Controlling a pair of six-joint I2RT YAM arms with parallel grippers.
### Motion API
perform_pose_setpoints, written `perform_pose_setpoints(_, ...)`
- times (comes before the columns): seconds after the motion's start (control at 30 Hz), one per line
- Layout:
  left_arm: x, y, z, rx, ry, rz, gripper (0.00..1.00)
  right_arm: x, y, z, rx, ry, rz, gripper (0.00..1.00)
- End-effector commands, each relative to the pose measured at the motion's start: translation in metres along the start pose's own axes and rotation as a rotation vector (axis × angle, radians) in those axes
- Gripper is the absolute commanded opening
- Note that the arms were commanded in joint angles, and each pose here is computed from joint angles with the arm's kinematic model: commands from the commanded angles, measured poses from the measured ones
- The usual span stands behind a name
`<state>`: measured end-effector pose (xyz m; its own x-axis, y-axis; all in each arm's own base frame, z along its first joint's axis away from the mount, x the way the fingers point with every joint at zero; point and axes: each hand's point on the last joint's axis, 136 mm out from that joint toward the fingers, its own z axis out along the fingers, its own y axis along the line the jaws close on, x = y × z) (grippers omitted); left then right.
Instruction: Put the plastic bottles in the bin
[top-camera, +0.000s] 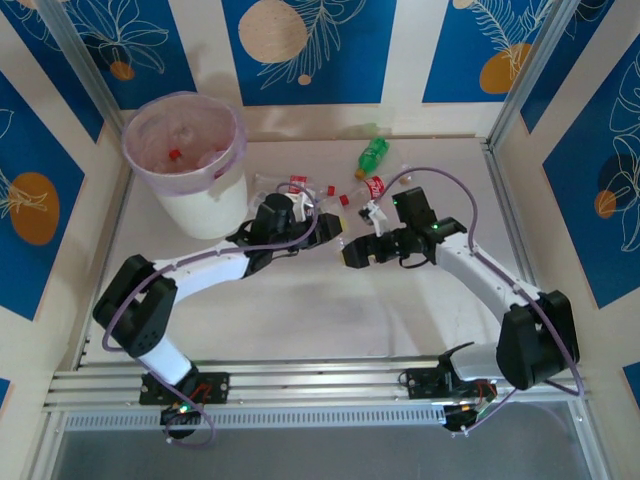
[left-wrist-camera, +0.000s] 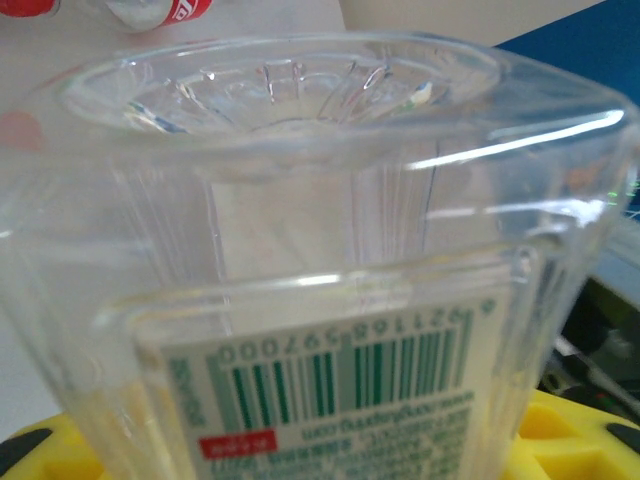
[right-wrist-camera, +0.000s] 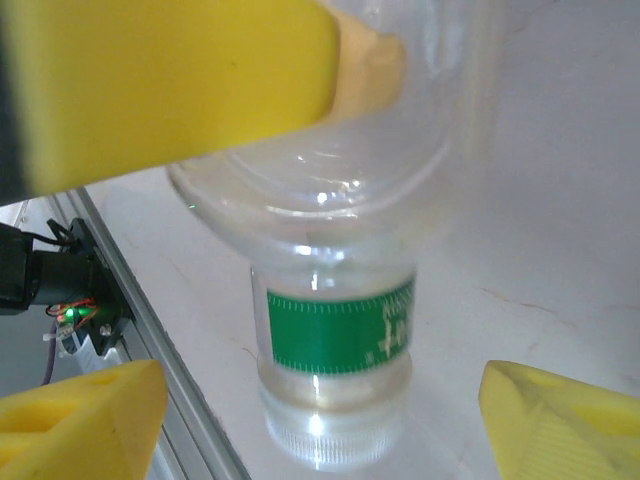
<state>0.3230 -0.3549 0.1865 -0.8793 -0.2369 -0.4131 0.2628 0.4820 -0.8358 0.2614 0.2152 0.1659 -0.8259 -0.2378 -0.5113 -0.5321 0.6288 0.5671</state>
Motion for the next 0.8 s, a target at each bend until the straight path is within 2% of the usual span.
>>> perform_pose_setpoints(0.0, -0.023, -0.013, -0.003, -0.008, -0.041, 0.067, 0.33, -0.011, -0.003, -0.023, 0.053, -0.057, 0.029, 0.83)
perform_pose_setpoints(0.2, -0.083, -0.066, -0.026, 0.000, -0.100, 0.244, 0.20, -0.022, -0.057, -0.056, 0.288, -0.192, 0.243, 0.83)
perform_pose_setpoints(0.27, -0.117, -0.080, -0.044, 0.009, -0.147, 0.272, 0.16, -0.017, -0.068, -0.062, 0.351, -0.211, 0.283, 0.83)
perform_pose_setpoints(0.4, -0.197, -0.094, -0.094, -0.035, -0.286, 0.337, 0.00, -0.005, -0.081, -0.066, 0.422, -0.213, 0.325, 0.83)
perform_pose_setpoints(0.47, -0.231, -0.096, -0.123, -0.059, -0.364, 0.345, 0.00, 0.000, -0.083, -0.064, 0.423, -0.204, 0.338, 0.83)
perform_pose_setpoints(0.6, -0.283, -0.081, -0.176, -0.135, -0.517, 0.319, 0.00, 0.008, -0.088, -0.058, 0.426, -0.198, 0.376, 0.82)
perform_pose_setpoints(0.77, -0.322, -0.023, -0.237, -0.294, -0.635, 0.222, 0.00, 0.014, -0.094, -0.057, 0.467, -0.176, 0.369, 0.82)
